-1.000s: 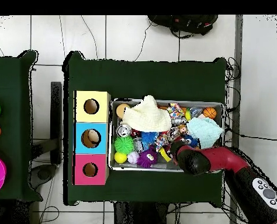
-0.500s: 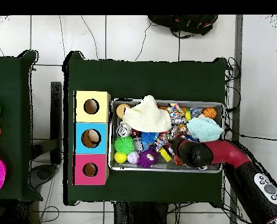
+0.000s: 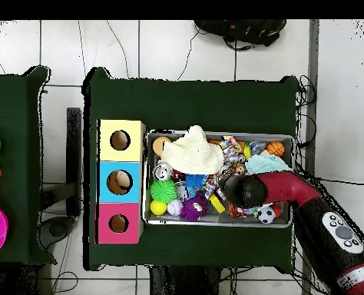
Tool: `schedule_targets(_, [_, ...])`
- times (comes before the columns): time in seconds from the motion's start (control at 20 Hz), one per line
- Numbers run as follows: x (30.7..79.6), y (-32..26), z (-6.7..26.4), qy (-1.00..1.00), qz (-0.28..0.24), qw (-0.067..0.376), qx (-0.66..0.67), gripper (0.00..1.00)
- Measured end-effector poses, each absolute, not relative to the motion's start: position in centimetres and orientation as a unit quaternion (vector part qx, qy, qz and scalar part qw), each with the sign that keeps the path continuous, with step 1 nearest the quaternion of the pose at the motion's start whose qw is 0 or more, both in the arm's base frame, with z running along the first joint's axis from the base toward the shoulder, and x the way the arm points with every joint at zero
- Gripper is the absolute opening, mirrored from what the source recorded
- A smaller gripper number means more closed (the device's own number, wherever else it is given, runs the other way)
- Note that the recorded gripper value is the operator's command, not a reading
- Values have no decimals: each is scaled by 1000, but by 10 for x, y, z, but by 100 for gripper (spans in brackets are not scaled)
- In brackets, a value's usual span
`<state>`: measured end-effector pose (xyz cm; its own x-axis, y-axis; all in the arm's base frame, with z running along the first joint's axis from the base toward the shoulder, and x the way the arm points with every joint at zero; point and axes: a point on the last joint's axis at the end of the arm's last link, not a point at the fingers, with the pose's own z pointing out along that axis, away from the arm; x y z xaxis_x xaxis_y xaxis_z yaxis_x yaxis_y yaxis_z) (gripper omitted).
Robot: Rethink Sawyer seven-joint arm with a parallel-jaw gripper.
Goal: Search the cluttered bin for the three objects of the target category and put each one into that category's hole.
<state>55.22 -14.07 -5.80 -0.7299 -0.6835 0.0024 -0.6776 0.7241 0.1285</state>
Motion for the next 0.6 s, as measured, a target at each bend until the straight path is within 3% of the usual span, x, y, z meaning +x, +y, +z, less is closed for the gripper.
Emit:
schedule_targets(0.3, [563,-120,-46,-948,-14,84,308,100])
schedule_targets(0.6, [574,-114,-45,-966,4,109,235,100])
